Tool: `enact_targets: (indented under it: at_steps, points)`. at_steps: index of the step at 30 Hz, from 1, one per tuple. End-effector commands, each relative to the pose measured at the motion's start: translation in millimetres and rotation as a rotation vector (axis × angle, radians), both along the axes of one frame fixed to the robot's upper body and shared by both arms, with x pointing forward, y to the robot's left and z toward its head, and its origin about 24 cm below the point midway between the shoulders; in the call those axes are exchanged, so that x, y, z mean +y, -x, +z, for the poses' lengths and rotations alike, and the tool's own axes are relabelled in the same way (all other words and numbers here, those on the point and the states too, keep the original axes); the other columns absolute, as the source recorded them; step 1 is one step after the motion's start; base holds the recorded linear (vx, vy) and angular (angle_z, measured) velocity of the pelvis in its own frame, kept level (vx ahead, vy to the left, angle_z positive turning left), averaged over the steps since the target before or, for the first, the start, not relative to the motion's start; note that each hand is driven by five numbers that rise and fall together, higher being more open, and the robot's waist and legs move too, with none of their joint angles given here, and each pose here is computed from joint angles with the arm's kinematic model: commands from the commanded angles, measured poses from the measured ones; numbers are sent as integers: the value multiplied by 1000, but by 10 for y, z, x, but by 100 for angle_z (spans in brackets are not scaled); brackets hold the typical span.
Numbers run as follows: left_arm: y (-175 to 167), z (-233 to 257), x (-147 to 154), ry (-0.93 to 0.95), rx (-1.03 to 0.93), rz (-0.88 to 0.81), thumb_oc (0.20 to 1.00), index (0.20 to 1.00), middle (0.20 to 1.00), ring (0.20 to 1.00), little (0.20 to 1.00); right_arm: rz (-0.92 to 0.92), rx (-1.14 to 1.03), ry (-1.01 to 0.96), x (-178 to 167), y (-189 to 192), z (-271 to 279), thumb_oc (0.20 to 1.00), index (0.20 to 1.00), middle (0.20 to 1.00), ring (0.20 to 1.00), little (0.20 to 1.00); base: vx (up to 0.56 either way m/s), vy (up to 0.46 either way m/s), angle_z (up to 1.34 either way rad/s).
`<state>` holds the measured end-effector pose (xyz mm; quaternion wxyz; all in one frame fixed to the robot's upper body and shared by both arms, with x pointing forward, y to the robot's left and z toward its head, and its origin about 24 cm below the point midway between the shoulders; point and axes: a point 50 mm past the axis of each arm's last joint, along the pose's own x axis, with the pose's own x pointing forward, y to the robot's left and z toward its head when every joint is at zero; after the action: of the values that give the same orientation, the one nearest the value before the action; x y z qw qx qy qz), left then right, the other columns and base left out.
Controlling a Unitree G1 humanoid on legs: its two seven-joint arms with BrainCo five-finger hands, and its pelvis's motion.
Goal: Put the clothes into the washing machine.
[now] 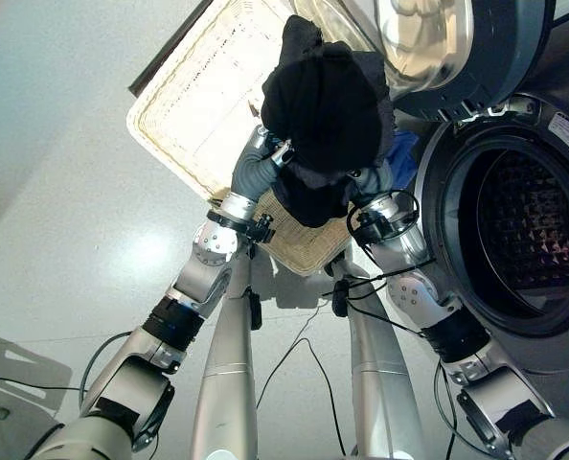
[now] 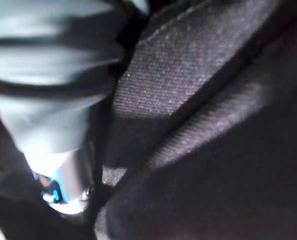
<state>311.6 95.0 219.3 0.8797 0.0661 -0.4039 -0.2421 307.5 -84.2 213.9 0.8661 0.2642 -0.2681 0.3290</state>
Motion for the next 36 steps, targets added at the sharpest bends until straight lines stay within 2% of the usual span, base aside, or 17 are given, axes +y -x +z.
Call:
enact_targets:
  at_steps: [1,4,5,6,7,18,29,30,31,32,36]
  points:
    - [241,187,-343,-130,-197,-172,200,200,200,200,200,215,-181,-110,174,309,343,1000,1000,1000,1000,1000,0,0,0]
    - [275,189,-419,-213,-200,-235,200,200,200,200,200,244,-170,-138,171,304,324,1000,1000,1000,1000,1000,0,0,0]
    - [281,179,-446,-240,-187,-265,200,200,200,200,200,265,-171,-149,168,305,317,831,831,831,831,831,0,0,0]
    - [281,177,-451,-247,-185,-272,200,200,200,200,200,273,-172,-153,167,305,316,558,558,558,558,558,0,0,0]
    - [285,164,-474,-269,-176,-291,200,200,200,200,200,294,-177,-163,176,318,314,200,200,200,200,200,0,0,0]
    - [305,76,-602,-405,-134,-386,200,200,200,200,200,437,-161,-221,261,338,299,200,200,200,200,200,0,0,0]
    - [226,2,-586,-459,-89,-313,200,200,200,200,200,433,-212,-273,184,326,330,200,200,200,200,200,0,0,0]
    - [195,-7,-551,-459,-83,-281,260,260,260,260,260,429,-220,-296,144,317,340,200,200,200,200,200,0,0,0]
    - [174,-16,-524,-454,-79,-250,674,674,674,674,674,421,-229,-315,104,307,346,200,200,200,200,200,0,0,0]
    - [158,-17,-499,-449,-74,-235,1000,1000,1000,1000,1000,421,-233,-328,75,300,350,200,200,200,200,200,0,0,0]
    - [102,-61,-424,-441,-42,-163,1000,1000,1000,1000,1000,405,-256,-372,-17,282,362,200,200,200,200,200,0,0,0]
